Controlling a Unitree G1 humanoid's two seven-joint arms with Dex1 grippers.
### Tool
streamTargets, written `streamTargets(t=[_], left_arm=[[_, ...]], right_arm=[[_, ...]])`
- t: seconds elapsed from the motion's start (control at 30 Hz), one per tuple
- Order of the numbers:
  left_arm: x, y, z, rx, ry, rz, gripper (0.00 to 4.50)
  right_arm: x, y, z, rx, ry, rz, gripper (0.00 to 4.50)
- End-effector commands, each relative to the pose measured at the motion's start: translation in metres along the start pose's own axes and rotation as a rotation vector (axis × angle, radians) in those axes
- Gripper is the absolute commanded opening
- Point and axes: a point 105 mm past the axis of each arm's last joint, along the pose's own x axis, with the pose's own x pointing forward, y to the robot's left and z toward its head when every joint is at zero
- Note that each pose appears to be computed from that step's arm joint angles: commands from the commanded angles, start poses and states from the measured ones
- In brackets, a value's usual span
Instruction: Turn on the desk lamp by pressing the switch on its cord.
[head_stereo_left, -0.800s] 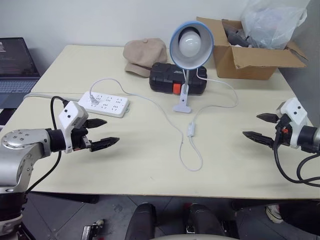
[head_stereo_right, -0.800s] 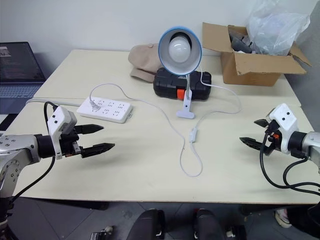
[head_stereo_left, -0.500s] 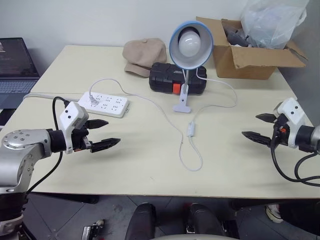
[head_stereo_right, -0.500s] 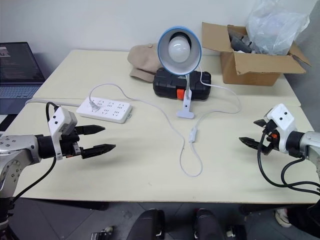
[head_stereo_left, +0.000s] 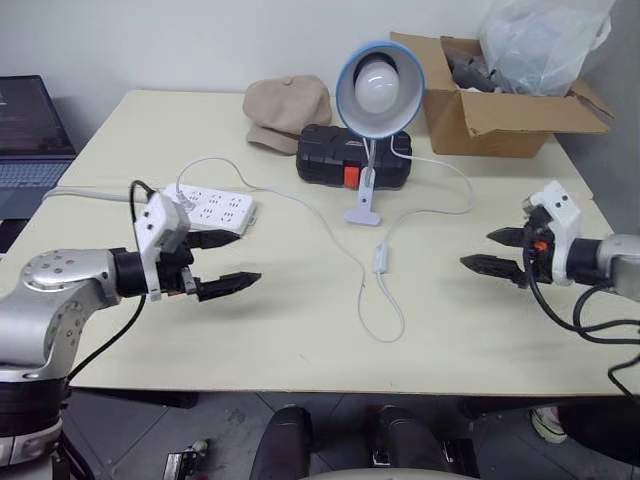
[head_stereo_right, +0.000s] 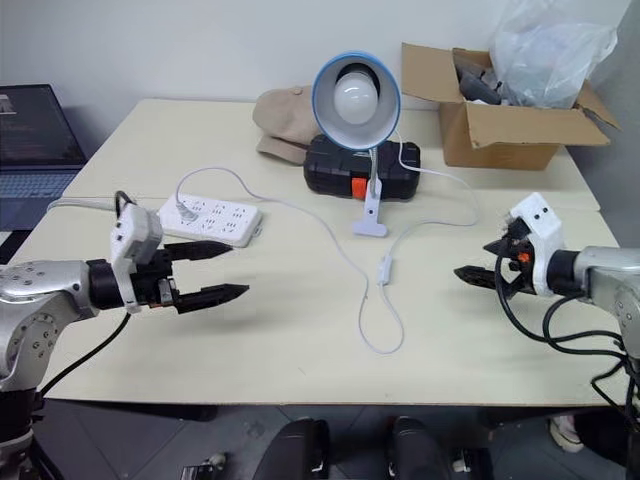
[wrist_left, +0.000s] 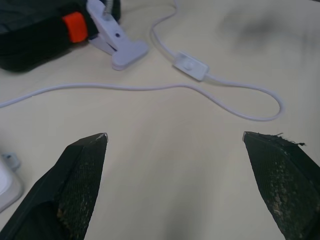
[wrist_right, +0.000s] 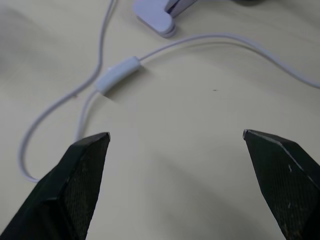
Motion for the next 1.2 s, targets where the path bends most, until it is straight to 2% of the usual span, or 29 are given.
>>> streamTargets(t=[0.03,0.33,0.67,1.2], left_arm=[[0.008,-0.003,0.009,0.066,-0.019,-0.016,4.50],[0.026,-0.019,0.010,0.074,-0.069,-0.094,4.50],[0.033,-0.026,0.006,0.074,-0.076,-0.135,4.50],[0.036,-0.029,0.002,0.073,-0.083,-0.126,4.50]], right_arm=[[0.014,0.003,0.009,0.075,0.004,-0.010,4.47],[0.072,0.005,0.015,0.301,0.051,-0.034,4.47],[0.110,0.022,0.017,0.434,0.116,0.033,4.47],[0.135,0.021,0.021,0.504,0.133,0.032,4.47]])
